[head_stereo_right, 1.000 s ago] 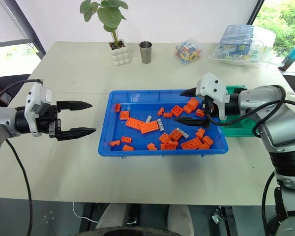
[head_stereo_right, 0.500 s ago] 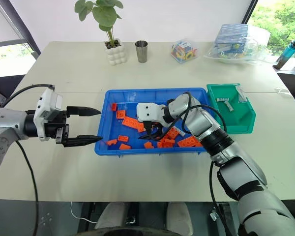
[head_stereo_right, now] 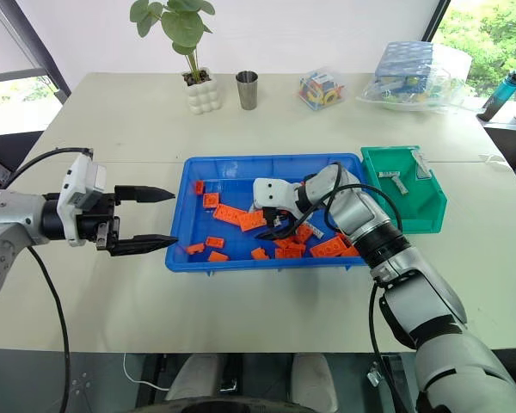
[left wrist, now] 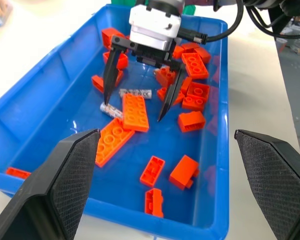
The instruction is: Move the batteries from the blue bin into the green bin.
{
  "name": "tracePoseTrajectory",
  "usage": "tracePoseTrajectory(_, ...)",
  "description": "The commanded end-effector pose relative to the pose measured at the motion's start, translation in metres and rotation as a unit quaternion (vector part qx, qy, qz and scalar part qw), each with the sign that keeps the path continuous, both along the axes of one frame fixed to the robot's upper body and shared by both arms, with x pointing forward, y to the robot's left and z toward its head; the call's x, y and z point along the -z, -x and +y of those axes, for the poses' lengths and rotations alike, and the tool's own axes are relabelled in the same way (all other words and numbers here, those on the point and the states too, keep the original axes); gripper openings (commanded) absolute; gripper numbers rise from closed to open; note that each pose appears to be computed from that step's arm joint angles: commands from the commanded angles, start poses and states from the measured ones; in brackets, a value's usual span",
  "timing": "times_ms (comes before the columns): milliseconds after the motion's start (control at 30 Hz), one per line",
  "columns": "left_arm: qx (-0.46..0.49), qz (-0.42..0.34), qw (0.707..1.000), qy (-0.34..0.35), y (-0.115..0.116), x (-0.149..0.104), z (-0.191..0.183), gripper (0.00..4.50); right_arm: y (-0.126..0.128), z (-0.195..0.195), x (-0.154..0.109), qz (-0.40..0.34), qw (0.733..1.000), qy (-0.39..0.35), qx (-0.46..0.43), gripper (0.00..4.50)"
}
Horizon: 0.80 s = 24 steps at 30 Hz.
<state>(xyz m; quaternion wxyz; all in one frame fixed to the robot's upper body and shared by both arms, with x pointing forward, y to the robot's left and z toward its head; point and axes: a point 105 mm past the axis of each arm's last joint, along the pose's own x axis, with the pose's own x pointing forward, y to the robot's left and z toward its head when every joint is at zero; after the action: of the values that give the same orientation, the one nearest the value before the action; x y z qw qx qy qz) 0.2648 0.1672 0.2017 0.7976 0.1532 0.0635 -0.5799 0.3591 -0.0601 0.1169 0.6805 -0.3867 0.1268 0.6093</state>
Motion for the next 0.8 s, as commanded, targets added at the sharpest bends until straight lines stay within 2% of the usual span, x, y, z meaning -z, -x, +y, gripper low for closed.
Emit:
tracePoseTrajectory(33,0.005,-0.02,1.0,-0.001,0.0,-0.007,-0.001,4.5,-0.004,0.0,-0.006,-0.012,1.0,-0.011,0.003,4.23)
tracePoseTrajectory(100,0.006,-0.02,1.0,-0.001,-0.001,-0.007,-0.002,4.5,-0.004,0.0,-0.005,-0.011,1.0,-0.013,0.003,3.72)
tracePoseTrajectory(133,0.006,-0.02,1.0,-0.001,-0.001,-0.007,-0.001,4.5,-0.004,0.0,-0.005,-0.01,1.0,-0.013,0.002,3.3)
tracePoseTrajectory(167,0.006,-0.02,1.0,-0.002,-0.001,-0.007,-0.001,4.5,-0.003,0.0,-0.005,-0.012,1.0,-0.015,0.001,2.61)
tracePoseTrajectory(267,0.006,-0.019,1.0,-0.003,-0.001,-0.006,-0.001,4.5,-0.002,0.002,-0.009,-0.02,1.0,-0.021,-0.002,1.34)
tracePoseTrajectory(300,0.006,-0.019,1.0,-0.004,-0.001,-0.006,-0.001,4.5,-0.002,0.002,-0.01,-0.021,1.0,-0.022,-0.003,1.16)
tracePoseTrajectory(467,0.007,-0.02,1.0,-0.005,-0.002,-0.007,-0.001,4.5,0.001,0.0,-0.019,-0.029,0.999,-0.027,-0.007,1.16)
tracePoseTrajectory(567,0.008,-0.021,1.0,-0.004,-0.004,-0.007,-0.001,4.5,0.001,0.007,-0.034,-0.035,0.998,-0.051,-0.006,1.16)
tracePoseTrajectory(667,0.011,-0.022,1.0,-0.003,-0.004,-0.007,-0.002,4.5,0.004,0.027,-0.048,-0.024,0.996,-0.086,-0.011,1.16)
tracePoseTrajectory(800,0.011,-0.023,1.0,-0.003,-0.005,-0.007,-0.002,4.5,0.006,0.059,-0.045,-0.015,0.995,-0.1,-0.018,1.16)
